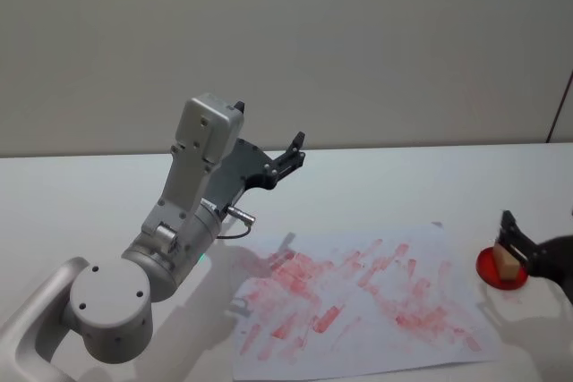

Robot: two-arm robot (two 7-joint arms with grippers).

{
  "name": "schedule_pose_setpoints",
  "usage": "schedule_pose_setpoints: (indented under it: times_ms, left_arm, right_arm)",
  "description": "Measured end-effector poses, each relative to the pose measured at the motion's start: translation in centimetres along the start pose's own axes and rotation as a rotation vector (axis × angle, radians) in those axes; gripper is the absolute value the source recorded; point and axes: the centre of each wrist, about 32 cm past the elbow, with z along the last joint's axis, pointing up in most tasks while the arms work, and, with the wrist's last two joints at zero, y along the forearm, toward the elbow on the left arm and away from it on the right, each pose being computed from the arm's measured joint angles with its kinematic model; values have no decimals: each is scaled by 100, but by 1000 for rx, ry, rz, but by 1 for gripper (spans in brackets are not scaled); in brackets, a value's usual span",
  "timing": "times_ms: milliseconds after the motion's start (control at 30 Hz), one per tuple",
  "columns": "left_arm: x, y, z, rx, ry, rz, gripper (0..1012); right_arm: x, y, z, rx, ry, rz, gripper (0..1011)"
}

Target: Use the one hand to pick up the stamp and affix it onto the A4 paper.

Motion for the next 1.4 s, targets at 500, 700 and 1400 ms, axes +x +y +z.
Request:
schedule_pose_setpoints:
  times_ms: [500,700,1400]
  left_arm:
    - [0,0,0,0,0,0,1001]
    - [0,0,0,0,0,0,1001]
    - [0,0,0,0,0,0,1001]
  right_arm:
    - [191,95,-33,-108,-12,2,1001]
    - [246,252,-49,-151,-10,36,1001]
    - [174,467,-203,-281,23,84,1001]
